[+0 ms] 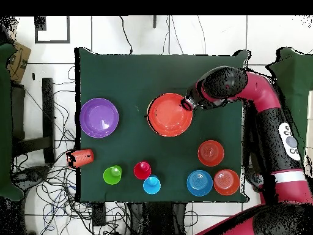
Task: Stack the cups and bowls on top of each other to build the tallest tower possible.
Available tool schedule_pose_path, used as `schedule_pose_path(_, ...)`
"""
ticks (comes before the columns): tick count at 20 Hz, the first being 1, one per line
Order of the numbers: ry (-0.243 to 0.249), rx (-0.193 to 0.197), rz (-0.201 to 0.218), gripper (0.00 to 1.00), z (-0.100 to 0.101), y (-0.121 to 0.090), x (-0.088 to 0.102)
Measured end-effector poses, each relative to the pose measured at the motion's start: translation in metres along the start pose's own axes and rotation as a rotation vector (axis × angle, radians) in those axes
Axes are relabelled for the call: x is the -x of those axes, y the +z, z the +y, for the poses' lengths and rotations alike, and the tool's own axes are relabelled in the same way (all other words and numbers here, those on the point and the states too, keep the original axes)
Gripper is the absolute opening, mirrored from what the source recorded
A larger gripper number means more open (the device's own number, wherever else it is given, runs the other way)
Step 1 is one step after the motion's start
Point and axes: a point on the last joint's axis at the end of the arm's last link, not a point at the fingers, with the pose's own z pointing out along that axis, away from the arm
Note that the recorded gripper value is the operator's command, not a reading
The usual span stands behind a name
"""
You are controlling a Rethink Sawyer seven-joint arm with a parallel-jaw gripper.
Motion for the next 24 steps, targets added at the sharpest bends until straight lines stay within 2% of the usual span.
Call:
schedule_pose_path(10, 0.000, -0.004, -0.004, 0.00, -0.001, 0.000, 0.000)
schedule_pose_path(15, 0.001, -0.030, -0.028, 0.00, -0.004, 0.000, 0.003)
schedule_pose_path(24, 0.007, -0.105, -0.099, 0.00, -0.017, -0.003, 0.009)
